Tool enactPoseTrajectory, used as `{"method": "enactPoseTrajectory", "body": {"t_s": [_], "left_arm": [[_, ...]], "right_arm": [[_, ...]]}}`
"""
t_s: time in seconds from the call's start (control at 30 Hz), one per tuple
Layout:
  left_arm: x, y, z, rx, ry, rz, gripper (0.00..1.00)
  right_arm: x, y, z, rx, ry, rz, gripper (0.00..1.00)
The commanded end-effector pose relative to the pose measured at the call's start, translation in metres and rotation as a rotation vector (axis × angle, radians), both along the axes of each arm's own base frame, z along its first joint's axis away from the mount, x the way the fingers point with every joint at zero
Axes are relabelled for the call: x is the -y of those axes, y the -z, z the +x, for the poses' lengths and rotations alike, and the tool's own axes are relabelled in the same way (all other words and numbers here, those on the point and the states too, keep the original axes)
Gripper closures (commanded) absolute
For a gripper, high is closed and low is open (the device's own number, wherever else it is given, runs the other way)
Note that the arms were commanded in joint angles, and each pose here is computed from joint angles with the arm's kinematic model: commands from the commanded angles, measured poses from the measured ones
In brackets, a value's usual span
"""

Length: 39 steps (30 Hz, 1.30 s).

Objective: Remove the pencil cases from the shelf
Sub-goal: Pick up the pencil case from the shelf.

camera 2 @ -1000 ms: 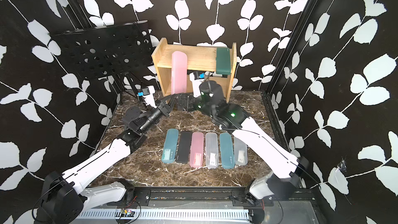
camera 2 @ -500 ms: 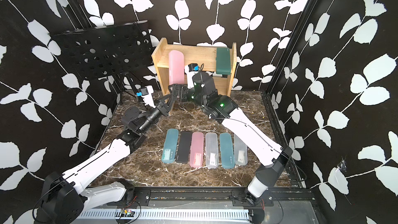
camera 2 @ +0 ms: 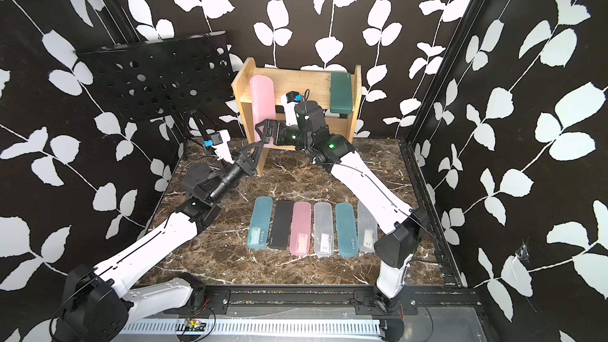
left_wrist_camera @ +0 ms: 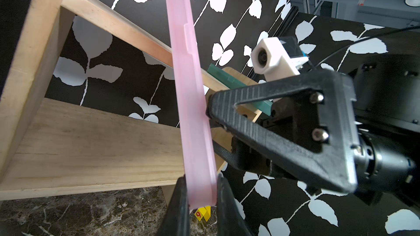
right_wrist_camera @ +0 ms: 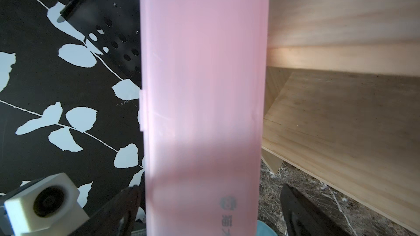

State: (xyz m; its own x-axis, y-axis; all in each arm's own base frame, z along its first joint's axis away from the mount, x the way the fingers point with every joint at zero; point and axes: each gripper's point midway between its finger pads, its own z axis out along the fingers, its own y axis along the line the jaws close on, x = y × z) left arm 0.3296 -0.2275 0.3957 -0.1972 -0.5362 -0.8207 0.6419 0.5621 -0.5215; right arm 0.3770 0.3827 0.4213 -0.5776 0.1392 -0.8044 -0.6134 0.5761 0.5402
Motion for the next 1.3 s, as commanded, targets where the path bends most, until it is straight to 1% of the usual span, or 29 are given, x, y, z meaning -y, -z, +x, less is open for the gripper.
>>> {"method": "enactPoseTrajectory", "body": {"t_s": [0.0, 0.1, 0.2, 0.23, 0.33, 0.4, 0.53, 0.57, 0.6, 0.63, 0.67, 0.7, 0.73, 0.8, 0.97, 1.0, 1.1, 1.17, 1.27], "left_arm": [[-0.004, -0.012, -0.004, 0.038, 0.002, -0.025, 1.00], [-0.004, -0.011, -0.003, 0.033, 0.003, -0.024, 1.00], [-0.006, -0.008, -0.003, 0.028, 0.000, -0.023, 1.00], [-0.006, -0.009, -0.003, 0.028, -0.001, -0.023, 1.00], [-0.007, -0.007, -0.002, 0.018, -0.001, -0.015, 1.00], [-0.008, -0.005, -0.003, 0.014, -0.008, -0.005, 1.00], [-0.017, 0.004, -0.003, 0.006, -0.060, 0.049, 1.00], [-0.019, 0.006, -0.003, 0.005, -0.075, 0.075, 0.87], [-0.021, 0.007, -0.005, 0.009, -0.090, 0.106, 0.59], [-0.024, 0.009, -0.005, 0.002, -0.104, 0.138, 0.37], [-0.029, 0.013, -0.006, -0.011, -0.129, 0.174, 0.23], [-0.034, 0.014, -0.008, -0.015, -0.154, 0.201, 0.14], [-0.041, 0.017, -0.011, -0.018, -0.181, 0.231, 0.02], [-0.062, 0.020, -0.018, -0.030, -0.269, 0.281, 0.01], [-0.146, 0.025, -0.044, -0.100, -0.634, 0.425, 0.01], [-0.158, 0.025, -0.050, -0.104, -0.684, 0.446, 0.01], [-0.182, 0.023, -0.064, -0.114, -0.775, 0.505, 0.01], [-0.189, 0.025, -0.068, -0.129, -0.797, 0.545, 0.01], [-0.191, 0.034, -0.067, -0.164, -0.805, 0.595, 0.01]], "right_arm": [[-0.010, -0.030, -0.004, 0.051, -0.053, 0.069, 0.01], [-0.017, -0.028, -0.003, 0.042, -0.070, 0.074, 0.01], [-0.017, -0.026, 0.001, 0.038, -0.056, 0.065, 0.01], [-0.016, -0.025, 0.002, 0.037, -0.047, 0.058, 0.02], [-0.011, -0.024, 0.005, 0.041, -0.017, 0.036, 0.13], [-0.008, -0.027, 0.003, 0.057, -0.005, 0.019, 0.23], [-0.003, -0.030, -0.004, 0.101, 0.024, -0.039, 0.31], [-0.002, -0.031, -0.007, 0.109, 0.026, -0.050, 0.34], [-0.002, -0.032, -0.009, 0.116, 0.028, -0.062, 0.35], [-0.001, -0.033, -0.012, 0.121, 0.029, -0.074, 0.35], [-0.001, -0.033, -0.016, 0.130, 0.032, -0.088, 0.36], [0.002, -0.034, -0.018, 0.137, 0.039, -0.099, 0.36], [0.003, -0.034, -0.023, 0.142, 0.040, -0.109, 0.36], [0.005, -0.030, -0.031, 0.132, 0.032, -0.119, 0.36], [0.016, 0.003, -0.062, 0.083, 0.036, -0.166, 0.35], [0.019, 0.007, -0.070, 0.076, 0.034, -0.168, 0.35], [0.031, 0.040, -0.091, 0.024, 0.051, -0.216, 0.35], [0.040, 0.071, -0.104, -0.030, 0.066, -0.260, 0.34], [0.056, 0.115, -0.120, -0.119, 0.090, -0.320, 0.34]]}}
